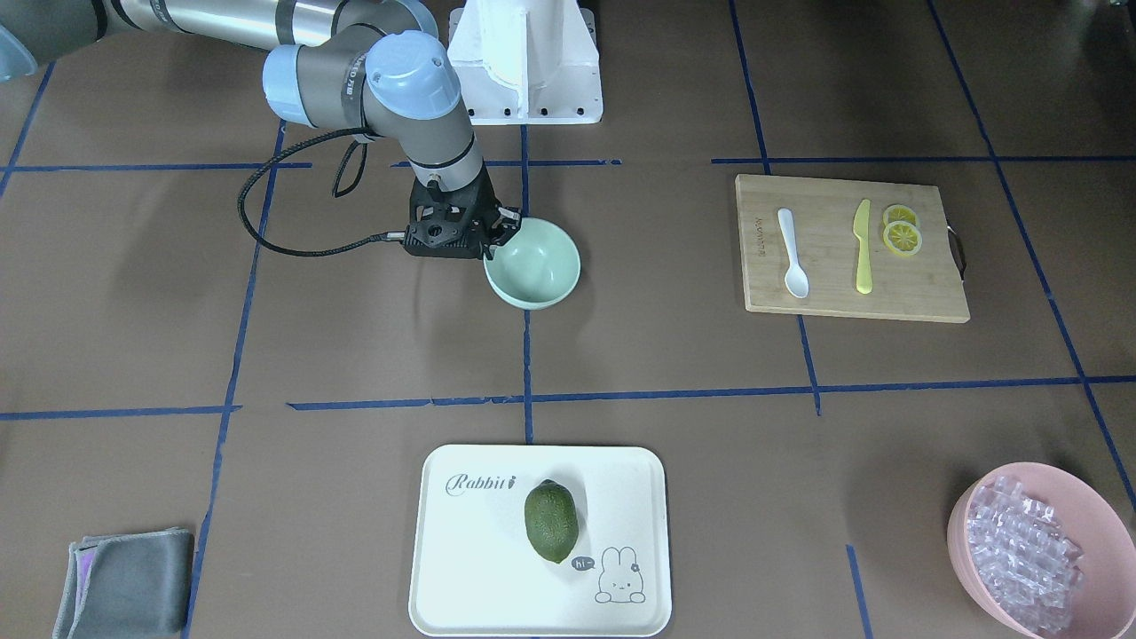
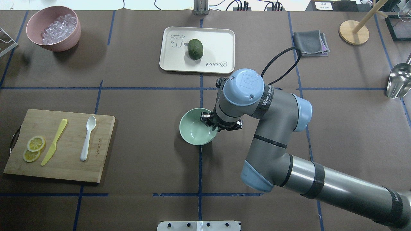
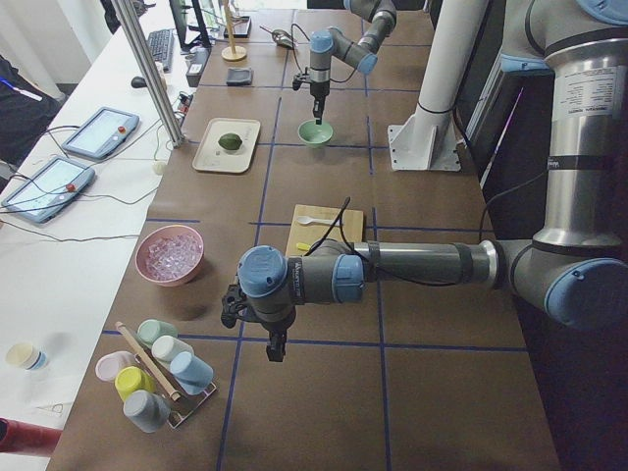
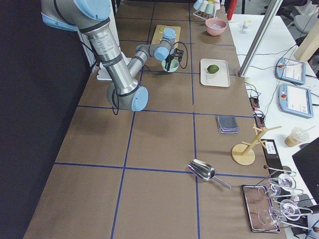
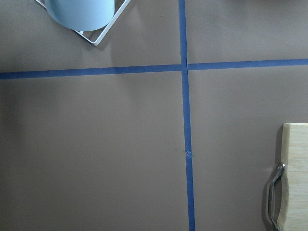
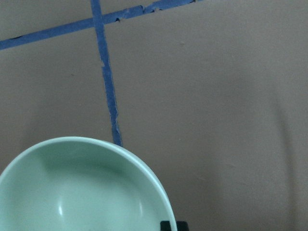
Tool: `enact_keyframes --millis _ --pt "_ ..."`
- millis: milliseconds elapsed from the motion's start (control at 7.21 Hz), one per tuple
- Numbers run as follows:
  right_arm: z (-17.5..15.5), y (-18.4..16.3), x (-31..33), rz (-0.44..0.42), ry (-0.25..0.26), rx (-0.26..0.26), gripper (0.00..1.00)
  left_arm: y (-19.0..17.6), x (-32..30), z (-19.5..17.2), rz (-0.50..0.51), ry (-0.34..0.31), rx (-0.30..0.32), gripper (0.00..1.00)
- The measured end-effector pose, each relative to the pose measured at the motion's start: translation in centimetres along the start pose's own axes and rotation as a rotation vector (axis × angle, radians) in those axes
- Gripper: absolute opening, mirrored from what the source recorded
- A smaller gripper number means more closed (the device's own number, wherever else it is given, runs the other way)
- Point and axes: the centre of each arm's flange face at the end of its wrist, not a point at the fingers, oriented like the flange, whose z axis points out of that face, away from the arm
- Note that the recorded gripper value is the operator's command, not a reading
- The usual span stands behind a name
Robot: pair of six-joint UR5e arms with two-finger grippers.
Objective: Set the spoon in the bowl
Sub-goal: 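Carry the green bowl with the right gripper to the table centre, then release the bowl with the right gripper while the left arm reaches toward the board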
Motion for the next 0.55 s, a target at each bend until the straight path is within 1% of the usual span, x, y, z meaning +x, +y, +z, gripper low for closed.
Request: enact_keyframes --millis 416,555 --pt "-0.6 0.08 -0.27 -0.002 -0.011 0.014 1.0 -0.04 0.11 -0.1 0.002 0.0 0.002 1.0" --pt "-1.0 0.1 -0.33 -0.003 -0.017 0.016 1.0 -0.26 0.65 -0.56 0.018 -0.002 0.015 1.0"
